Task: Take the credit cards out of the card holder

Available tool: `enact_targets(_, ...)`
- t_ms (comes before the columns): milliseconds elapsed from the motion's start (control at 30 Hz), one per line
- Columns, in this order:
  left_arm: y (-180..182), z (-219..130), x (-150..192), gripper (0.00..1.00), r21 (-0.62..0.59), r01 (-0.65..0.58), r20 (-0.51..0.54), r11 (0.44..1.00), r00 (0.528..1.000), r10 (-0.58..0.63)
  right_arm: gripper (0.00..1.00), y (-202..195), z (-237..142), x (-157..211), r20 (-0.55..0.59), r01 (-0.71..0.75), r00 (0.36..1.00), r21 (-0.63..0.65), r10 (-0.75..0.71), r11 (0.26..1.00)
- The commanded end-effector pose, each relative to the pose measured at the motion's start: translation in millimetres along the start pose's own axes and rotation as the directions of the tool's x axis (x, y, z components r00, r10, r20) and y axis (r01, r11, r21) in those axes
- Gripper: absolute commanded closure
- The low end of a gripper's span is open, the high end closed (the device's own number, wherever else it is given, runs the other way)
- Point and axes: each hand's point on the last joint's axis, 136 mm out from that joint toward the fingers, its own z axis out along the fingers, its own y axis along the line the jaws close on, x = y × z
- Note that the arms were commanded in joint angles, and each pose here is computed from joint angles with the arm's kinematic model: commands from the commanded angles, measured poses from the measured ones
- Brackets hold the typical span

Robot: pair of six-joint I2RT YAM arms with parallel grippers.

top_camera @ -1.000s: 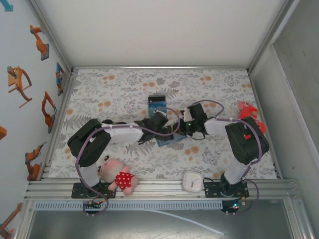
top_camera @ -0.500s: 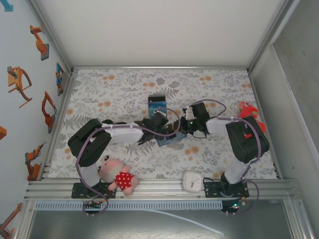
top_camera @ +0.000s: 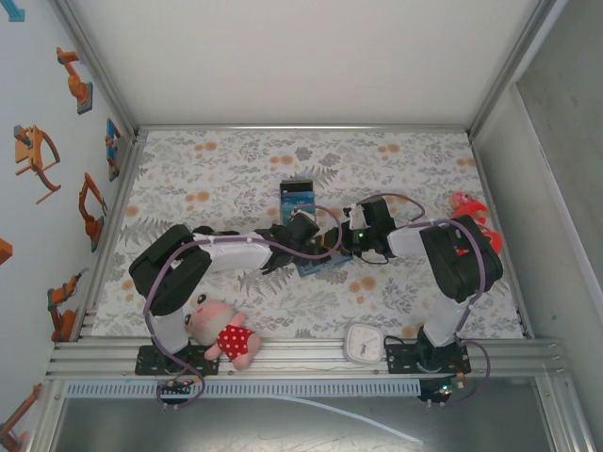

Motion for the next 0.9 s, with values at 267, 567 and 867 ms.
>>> enact_targets(267,1,4,19,0.18,-0.024,-0.061,-0.071,0.998,0.996,0.059,0.91,-5,5,4,-0.013,-0.013,1.000,-0.017,0.013,1.000)
enact_targets(567,11,-15,7,0.15,-0.034,-0.016,-0.014,0.999,1.000,0.016,1.00,-11,-15,-6,0.057,0.040,0.997,0.102,-0.046,0.994)
enact_targets(867,25,-48,-18,0.13,-0.032,0.060,0.082,0.998,0.995,-0.058,1.00,8,-46,-17,0.122,0.163,0.975,0.191,-0.188,0.968)
